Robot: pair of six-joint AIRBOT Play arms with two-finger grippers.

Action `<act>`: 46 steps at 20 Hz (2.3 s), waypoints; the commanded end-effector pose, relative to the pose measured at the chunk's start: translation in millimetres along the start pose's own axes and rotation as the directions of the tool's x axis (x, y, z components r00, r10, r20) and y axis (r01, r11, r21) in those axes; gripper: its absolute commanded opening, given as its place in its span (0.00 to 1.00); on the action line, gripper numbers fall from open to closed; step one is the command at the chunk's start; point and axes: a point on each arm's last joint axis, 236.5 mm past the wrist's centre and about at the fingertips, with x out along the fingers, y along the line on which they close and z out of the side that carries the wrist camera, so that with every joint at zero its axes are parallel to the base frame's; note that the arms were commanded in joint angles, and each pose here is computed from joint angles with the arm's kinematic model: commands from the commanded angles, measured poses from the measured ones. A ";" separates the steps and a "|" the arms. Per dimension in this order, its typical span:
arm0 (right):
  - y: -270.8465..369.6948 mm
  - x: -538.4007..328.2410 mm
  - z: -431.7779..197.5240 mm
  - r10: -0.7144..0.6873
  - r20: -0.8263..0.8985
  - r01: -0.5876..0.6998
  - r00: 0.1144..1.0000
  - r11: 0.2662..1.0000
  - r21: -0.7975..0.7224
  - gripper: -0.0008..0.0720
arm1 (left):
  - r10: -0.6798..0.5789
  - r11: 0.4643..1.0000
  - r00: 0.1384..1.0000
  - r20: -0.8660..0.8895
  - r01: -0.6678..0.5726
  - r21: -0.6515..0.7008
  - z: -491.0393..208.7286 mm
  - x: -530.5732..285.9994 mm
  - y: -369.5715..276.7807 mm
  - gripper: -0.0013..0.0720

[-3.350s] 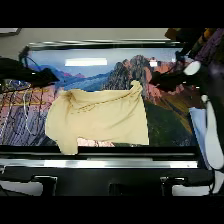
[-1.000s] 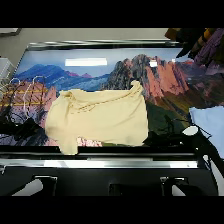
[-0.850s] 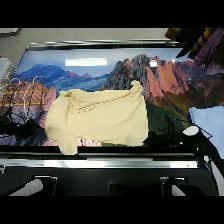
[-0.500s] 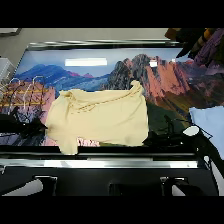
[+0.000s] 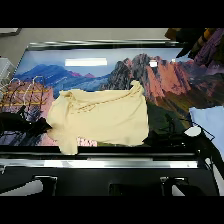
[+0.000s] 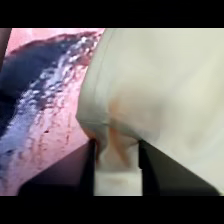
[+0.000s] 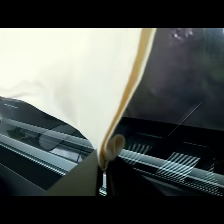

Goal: Fold the clothes and pants, and hang the long-sleeved shirts on hangers.

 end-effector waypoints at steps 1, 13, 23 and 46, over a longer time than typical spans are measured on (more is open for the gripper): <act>2.1 -1.3 1.0 0.004 0.008 -0.004 1.000 1.000 0.000 0.05 | 0.002 1.000 1.000 0.002 -0.002 0.002 0.7 0.7 0.0 0.06; 179.6 -159.0 114.0 0.230 0.387 -0.007 0.893 0.866 -0.499 0.05 | -0.333 0.933 0.841 0.427 0.227 0.280 62.4 -207.3 -168.2 0.03; 317.7 -463.4 -44.0 0.466 0.858 0.433 0.217 0.742 -0.512 0.05 | -0.358 0.934 0.161 0.920 0.063 0.353 -91.6 -548.1 -202.4 0.03; 15.4 -77.5 367.1 -0.230 0.554 0.303 0.800 0.952 -0.042 0.06 | -0.159 0.915 0.934 0.320 0.017 0.404 171.2 38.2 -256.8 0.04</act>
